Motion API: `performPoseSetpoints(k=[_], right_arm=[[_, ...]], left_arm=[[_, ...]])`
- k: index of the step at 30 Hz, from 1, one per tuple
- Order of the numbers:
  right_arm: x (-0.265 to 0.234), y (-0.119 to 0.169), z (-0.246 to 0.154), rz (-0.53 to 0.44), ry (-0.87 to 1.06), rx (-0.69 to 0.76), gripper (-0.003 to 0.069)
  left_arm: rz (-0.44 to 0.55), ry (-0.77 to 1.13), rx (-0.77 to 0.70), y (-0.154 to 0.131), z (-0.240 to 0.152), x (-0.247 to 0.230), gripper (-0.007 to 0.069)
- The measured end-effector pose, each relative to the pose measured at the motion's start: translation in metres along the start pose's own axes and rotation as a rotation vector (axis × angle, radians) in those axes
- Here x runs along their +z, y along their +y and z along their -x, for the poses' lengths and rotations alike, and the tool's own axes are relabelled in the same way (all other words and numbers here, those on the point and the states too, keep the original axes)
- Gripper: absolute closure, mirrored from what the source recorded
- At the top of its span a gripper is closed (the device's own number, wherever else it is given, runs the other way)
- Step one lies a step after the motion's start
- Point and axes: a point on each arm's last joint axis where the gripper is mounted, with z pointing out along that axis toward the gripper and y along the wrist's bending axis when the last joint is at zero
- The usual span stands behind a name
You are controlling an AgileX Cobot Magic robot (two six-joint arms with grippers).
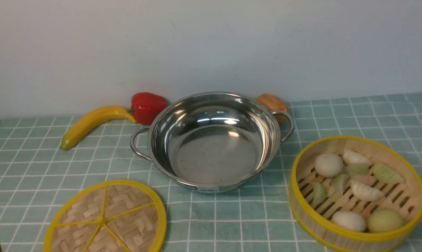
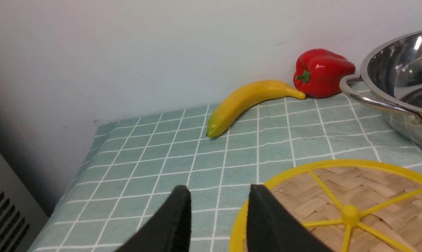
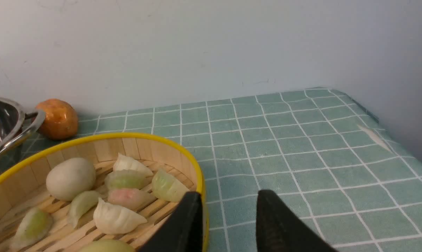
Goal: Place the steamer in the pot on the blue tablecloth, and put the lid on the steamer.
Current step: 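Reach for and grasp the rim of the bamboo steamer holding the buns with the right gripper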
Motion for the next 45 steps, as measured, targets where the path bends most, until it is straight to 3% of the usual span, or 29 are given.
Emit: performPoseSetpoints(k=[12,25,30,31,34,37,42,45], right_arm=[[0.0,0.0,0.0,0.0,0.0,0.0,0.0419],[0.0,0.0,0.0,0.0,0.0,0.0,0.0419],[0.0,0.002,0.001,0.025,-0.011,0.153,0.0419],[0.0,0.004,0.002,0.049,-0.012,0.312,0.0419],[0.0,0.006,0.002,0.069,-0.006,0.45,0.0419],[0.0,0.008,0.002,0.094,0.004,0.613,0.0419],[-0.001,0.009,0.004,0.117,-0.008,0.723,0.0419],[-0.001,0.009,0.007,0.127,-0.038,0.744,0.0419]], left_arm=[[-0.063,-0.014,0.011,-0.004,0.001,0.0,0.0403],[-0.064,-0.014,0.012,-0.004,0.001,0.0,0.0384],[-0.063,-0.015,0.024,-0.003,0.001,0.0,0.0382],[-0.064,-0.019,0.019,-0.004,0.001,0.0,0.0382],[-0.075,-0.029,-0.051,-0.004,0.002,0.0,0.0382],[-0.106,-0.057,-0.244,-0.007,0.006,0.0,0.0382],[-0.158,-0.08,-0.573,-0.009,0.01,-0.001,0.0382],[-0.166,-0.107,-0.635,-0.009,0.013,-0.002,0.0382]])
